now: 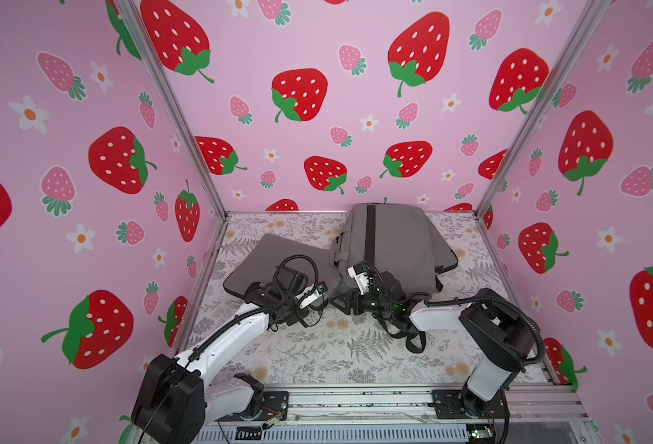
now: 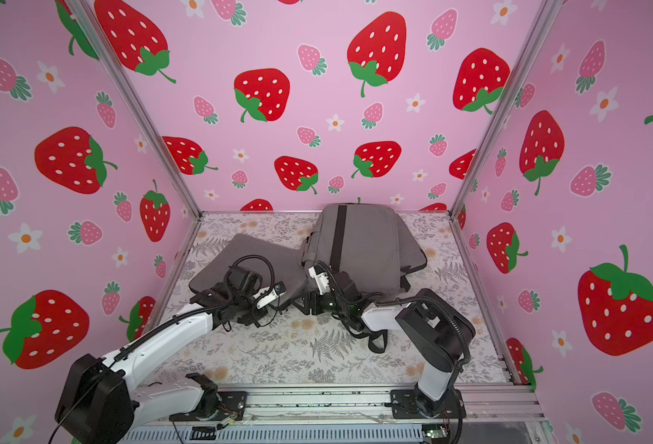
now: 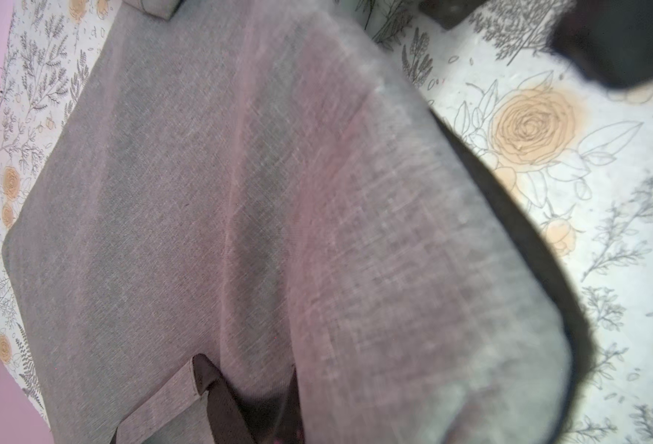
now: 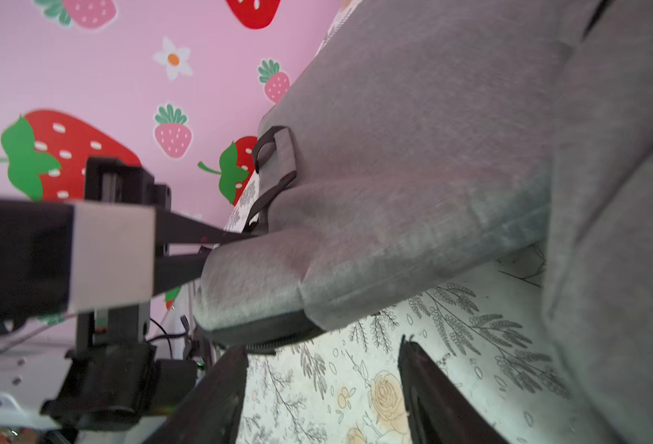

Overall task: Open the zippered laptop bag and take out the laptop
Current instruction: Unzip the zipper on the zippered laptop bag.

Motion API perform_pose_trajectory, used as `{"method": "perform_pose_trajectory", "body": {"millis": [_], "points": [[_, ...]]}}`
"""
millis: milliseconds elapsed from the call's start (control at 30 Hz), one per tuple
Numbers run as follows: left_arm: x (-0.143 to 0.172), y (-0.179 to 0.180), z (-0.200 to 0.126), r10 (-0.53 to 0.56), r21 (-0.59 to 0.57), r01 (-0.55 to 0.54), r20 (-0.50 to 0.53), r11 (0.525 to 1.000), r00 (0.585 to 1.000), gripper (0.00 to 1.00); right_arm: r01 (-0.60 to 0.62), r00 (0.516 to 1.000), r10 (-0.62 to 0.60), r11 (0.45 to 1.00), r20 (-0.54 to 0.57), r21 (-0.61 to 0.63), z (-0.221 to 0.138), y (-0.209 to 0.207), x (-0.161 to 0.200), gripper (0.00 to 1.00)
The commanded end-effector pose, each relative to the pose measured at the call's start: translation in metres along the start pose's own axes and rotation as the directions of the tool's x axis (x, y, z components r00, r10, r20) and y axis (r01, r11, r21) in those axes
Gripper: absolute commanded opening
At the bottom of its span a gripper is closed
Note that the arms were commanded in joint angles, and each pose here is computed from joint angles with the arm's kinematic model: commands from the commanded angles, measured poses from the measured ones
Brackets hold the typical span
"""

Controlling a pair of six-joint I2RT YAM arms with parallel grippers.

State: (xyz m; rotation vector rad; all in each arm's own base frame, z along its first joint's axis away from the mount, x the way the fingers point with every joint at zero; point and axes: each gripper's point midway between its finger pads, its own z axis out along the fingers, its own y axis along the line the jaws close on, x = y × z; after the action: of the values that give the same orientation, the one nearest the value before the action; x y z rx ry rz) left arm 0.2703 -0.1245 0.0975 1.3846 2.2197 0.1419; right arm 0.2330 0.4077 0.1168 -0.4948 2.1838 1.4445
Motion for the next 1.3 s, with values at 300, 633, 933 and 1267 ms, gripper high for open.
{"method": "perform_pose_trajectory", "body": {"millis": [300, 633, 933, 1267], "points": [[-0.044, 0.008, -0.008, -0.043, -0.037, 0.049, 0.142, 0.998, 0.989, 0.04, -0.438, 0.898, 0.439, 0.898, -0.020, 0.037, 0.042, -0.018, -0.004, 0.71], [-0.037, 0.006, -0.009, -0.118, -0.040, 0.122, 0.101, 0.992, 0.988, 0.22, -0.441, 0.897, 0.442, 0.896, -0.008, 0.045, 0.048, -0.015, -0.010, 0.17], [-0.028, 0.009, -0.037, -0.360, -0.056, 0.365, 0.094, 0.929, 0.928, 0.46, -0.453, 0.891, 0.453, 0.885, 0.022, 0.106, 0.048, -0.022, -0.024, 0.01], [-0.039, -0.021, -0.071, -0.624, -0.026, 0.640, 0.194, 0.768, 0.757, 0.52, -0.506, 0.861, 0.509, 0.856, 0.003, 0.107, 0.052, -0.019, -0.030, 0.00]]}}
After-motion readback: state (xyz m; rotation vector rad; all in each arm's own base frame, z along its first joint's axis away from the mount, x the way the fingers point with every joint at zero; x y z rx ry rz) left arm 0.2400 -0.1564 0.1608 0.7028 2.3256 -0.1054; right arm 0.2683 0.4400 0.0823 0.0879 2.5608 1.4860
